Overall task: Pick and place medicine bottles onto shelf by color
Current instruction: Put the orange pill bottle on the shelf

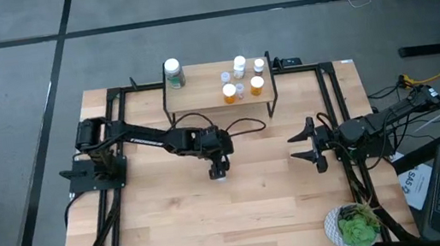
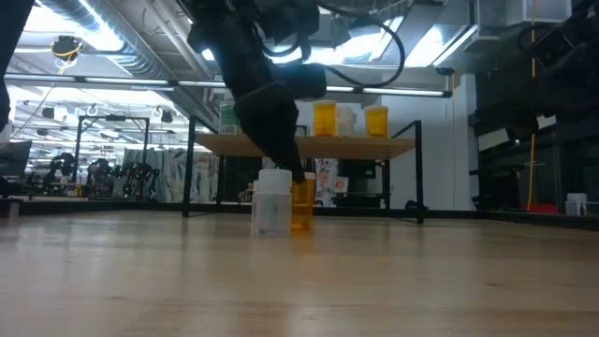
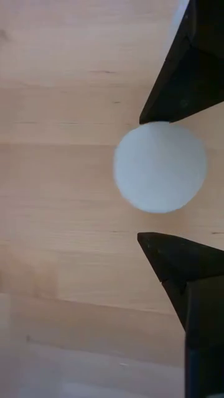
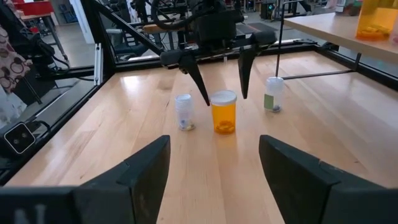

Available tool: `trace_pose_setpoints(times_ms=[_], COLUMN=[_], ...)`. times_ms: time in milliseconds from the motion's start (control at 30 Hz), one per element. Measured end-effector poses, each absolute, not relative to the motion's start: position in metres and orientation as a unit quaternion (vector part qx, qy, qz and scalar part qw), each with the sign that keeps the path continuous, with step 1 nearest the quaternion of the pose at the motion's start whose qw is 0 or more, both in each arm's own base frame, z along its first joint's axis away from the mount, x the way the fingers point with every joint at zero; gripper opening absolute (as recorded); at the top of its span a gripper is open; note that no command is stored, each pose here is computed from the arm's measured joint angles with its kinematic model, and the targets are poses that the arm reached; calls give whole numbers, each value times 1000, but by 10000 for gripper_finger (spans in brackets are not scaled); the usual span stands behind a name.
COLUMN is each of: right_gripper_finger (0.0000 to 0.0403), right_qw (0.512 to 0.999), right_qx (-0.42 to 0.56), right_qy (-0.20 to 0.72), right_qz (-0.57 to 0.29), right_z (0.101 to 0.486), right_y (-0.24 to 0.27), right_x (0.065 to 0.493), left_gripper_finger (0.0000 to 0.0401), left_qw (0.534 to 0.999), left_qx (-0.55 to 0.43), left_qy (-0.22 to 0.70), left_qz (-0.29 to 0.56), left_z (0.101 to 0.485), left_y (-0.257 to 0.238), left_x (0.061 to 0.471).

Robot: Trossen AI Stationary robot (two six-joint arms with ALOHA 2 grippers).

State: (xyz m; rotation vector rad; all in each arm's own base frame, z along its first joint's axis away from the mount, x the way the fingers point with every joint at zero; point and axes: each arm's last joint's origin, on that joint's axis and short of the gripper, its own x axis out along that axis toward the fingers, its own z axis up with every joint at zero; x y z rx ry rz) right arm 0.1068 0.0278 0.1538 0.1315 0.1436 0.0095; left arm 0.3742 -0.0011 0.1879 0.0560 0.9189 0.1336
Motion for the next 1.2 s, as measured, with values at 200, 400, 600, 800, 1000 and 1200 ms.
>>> trace_pose_setpoints(times_ms=[200,400,600,800,1000,1200], right_gripper_finger=[248,248,248,248,248,248], right_qw=[995,995,995,995,995,995], right_qx=[65,64,64,63,62,62], right_qy=[72,72,74,75,75,75], right_qz=[5,5,5,5,5,5], right_z=[154,154,153,153,153,153], right_y=[28,28,28,28,28,28], right_x=[107,107,107,107,107,107], left_gripper_finger=[289,289,289,289,289,278], left_qw=[892,887,890,889,889,889], left_qx=[25,26,18,18,27,28], left_qy=[447,457,451,453,453,452], left_qz=[65,65,69,69,64,59], left_z=[186,179,181,181,181,181], left_y=[-1,-1,-1,-1,-1,-1], left_x=[374,376,376,376,376,376])
